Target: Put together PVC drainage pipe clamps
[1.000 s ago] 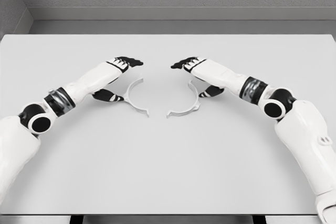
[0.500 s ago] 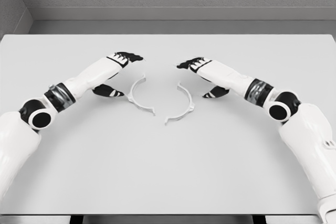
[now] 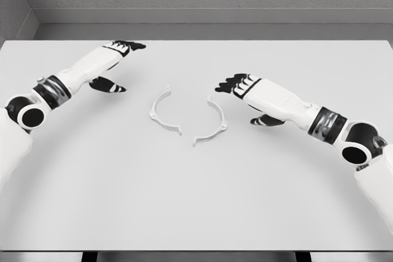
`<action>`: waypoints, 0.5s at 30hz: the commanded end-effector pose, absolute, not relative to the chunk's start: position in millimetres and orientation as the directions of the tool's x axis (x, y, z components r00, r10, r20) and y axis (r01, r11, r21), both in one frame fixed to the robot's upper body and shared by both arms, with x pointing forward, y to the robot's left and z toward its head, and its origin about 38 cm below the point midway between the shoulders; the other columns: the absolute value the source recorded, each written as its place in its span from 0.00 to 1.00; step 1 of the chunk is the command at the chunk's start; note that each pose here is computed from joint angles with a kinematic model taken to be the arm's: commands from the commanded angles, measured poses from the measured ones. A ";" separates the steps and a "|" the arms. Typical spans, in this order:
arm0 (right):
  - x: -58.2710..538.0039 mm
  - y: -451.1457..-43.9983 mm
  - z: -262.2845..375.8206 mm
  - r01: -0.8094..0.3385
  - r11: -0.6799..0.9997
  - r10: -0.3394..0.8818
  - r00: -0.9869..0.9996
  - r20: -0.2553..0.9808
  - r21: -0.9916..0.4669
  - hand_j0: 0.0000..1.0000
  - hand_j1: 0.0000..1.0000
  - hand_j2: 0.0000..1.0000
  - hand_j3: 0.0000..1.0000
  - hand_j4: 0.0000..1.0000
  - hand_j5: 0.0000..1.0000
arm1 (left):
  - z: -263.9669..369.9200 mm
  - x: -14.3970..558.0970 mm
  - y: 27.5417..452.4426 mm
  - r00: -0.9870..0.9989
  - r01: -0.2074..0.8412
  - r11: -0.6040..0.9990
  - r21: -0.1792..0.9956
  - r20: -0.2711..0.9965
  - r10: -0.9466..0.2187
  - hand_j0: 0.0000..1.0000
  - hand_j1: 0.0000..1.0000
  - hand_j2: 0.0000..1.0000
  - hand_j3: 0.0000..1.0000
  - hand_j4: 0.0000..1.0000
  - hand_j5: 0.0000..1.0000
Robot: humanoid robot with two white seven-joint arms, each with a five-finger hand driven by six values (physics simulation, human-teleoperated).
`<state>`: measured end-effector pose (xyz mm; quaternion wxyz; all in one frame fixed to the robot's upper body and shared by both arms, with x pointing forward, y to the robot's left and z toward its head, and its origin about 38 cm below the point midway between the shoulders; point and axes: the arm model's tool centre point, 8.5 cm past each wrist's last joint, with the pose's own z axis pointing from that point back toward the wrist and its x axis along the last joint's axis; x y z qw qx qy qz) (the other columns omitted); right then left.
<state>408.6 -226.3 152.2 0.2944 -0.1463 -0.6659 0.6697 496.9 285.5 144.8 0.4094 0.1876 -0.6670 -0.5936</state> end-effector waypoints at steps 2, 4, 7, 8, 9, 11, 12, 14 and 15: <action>403.5 -212.7 146.6 -0.215 0.047 0.560 -0.803 0.204 -0.976 1.00 1.00 1.00 1.00 1.00 1.00 | 143.0 497.4 287.9 -0.586 0.241 0.231 0.943 0.331 -0.740 1.00 1.00 1.00 1.00 1.00 1.00; 400.3 -203.2 138.2 -0.236 0.028 0.540 -0.814 0.213 -0.971 1.00 1.00 1.00 1.00 1.00 1.00 | 143.4 497.8 288.1 -0.586 0.240 0.231 0.943 0.331 -0.740 1.00 1.00 1.00 1.00 1.00 1.00; 395.2 -188.6 131.3 -0.252 0.021 0.512 -0.828 0.227 -0.967 1.00 1.00 1.00 1.00 1.00 1.00 | 144.2 498.2 288.0 -0.586 0.239 0.231 0.943 0.330 -0.740 1.00 1.00 1.00 1.00 1.00 1.00; 394.9 -187.6 131.0 -0.253 0.022 0.510 -0.829 0.228 -0.967 1.00 1.00 1.00 1.00 1.00 1.00 | 144.9 498.5 288.0 -0.587 0.238 0.231 0.944 0.329 -0.740 1.00 1.00 1.00 1.00 1.00 1.00; 394.1 -186.2 130.5 -0.254 0.019 0.507 -0.831 0.229 -0.967 1.00 1.00 1.00 1.00 1.00 1.00 | 144.9 498.5 288.0 -0.587 0.238 0.231 0.944 0.329 -0.740 1.00 1.00 1.00 1.00 1.00 1.00; 393.8 -176.8 129.4 -0.258 0.025 0.491 -0.838 0.237 -0.966 1.00 1.00 1.00 1.00 1.00 1.00 | 144.9 498.5 288.0 -0.587 0.238 0.231 0.944 0.329 -0.740 1.00 1.00 1.00 1.00 1.00 1.00; 394.9 -174.0 126.2 -0.268 0.030 0.491 -0.835 0.247 -0.963 1.00 1.00 1.00 1.00 1.00 1.00 | 144.9 498.5 288.0 -0.587 0.238 0.231 0.944 0.329 -0.740 1.00 1.00 1.00 1.00 1.00 1.00; 401.1 -168.7 118.7 -0.290 0.025 0.494 -0.829 0.264 -0.957 1.00 1.00 1.00 1.00 1.00 1.00 | 145.6 498.9 287.9 -0.587 0.237 0.230 0.944 0.328 -0.740 1.00 1.00 1.00 1.00 1.00 1.00; 404.6 -169.7 118.3 -0.292 0.025 0.500 -0.825 0.265 -0.956 1.00 1.00 1.00 1.00 1.00 1.00 | 144.5 498.8 288.2 -0.586 0.240 0.229 0.943 0.329 -0.741 1.00 1.00 1.00 1.00 1.00 1.00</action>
